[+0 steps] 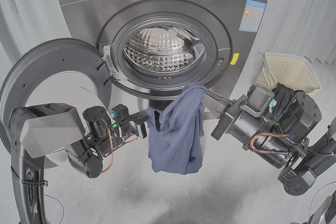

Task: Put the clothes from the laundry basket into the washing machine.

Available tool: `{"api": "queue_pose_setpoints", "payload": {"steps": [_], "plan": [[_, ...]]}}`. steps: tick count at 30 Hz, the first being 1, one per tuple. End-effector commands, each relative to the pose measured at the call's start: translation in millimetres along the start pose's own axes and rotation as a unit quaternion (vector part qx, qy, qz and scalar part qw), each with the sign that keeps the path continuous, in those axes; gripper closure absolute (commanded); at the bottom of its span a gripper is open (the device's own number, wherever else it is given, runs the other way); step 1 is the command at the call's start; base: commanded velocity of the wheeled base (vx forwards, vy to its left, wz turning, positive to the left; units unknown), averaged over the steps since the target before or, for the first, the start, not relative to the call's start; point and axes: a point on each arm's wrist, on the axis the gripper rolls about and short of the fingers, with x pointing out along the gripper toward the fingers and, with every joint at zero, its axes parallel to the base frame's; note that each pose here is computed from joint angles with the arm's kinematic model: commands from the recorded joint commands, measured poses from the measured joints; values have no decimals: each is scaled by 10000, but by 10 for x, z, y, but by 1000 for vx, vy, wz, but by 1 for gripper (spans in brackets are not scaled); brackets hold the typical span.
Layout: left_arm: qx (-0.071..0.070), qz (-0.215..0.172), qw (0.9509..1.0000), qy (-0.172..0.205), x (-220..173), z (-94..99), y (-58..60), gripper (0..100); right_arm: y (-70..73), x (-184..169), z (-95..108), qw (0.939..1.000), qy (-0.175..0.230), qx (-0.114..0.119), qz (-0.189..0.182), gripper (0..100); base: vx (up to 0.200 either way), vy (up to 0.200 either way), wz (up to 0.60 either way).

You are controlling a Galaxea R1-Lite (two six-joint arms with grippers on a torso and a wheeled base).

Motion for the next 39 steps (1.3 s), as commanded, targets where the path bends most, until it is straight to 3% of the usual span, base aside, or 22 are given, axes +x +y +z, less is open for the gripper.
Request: {"api": "queue_pose_setpoints", "payload": {"steps": [1,2,5,12,19,23,28,34,39], "plan": [[100,59,9995,-308,-261,419,-51,100,-61,-18,31,9999,-50,-23,-117,100,0,0,0],[100,59,9995,-308,-261,419,-51,100,-61,-18,31,9999,-50,-23,-117,100,0,0,0],[117,108,9986,-509,-513,707,-111,100,-115,-30,66,9995,-121,-40,-276,100,0,0,0],[144,84,9963,-841,-913,1076,-262,100,-214,-37,84,9972,-211,-149,-705,100,0,0,0],[171,261,9912,-1287,-1123,1363,-220,100,-329,-36,106,9952,-253,-320,-891,100,0,0,0],[215,259,9852,-1679,-1220,1587,-232,100,-422,-42,165,9932,-355,-387,-1038,100,0,0,0],[250,216,9808,-1922,-1262,1722,-279,100,-451,-56,187,9924,-381,-422,-1091,100,0,0,0],[338,258,9748,-2191,-1295,1868,-287,100,-477,-64,209,9904,-387,-676,-1144,100,0,0,0],[375,249,9729,-2270,-1306,1910,-303,100,-494,-86,277,9890,-486,-731,-1188,100,0,0,0]]}}
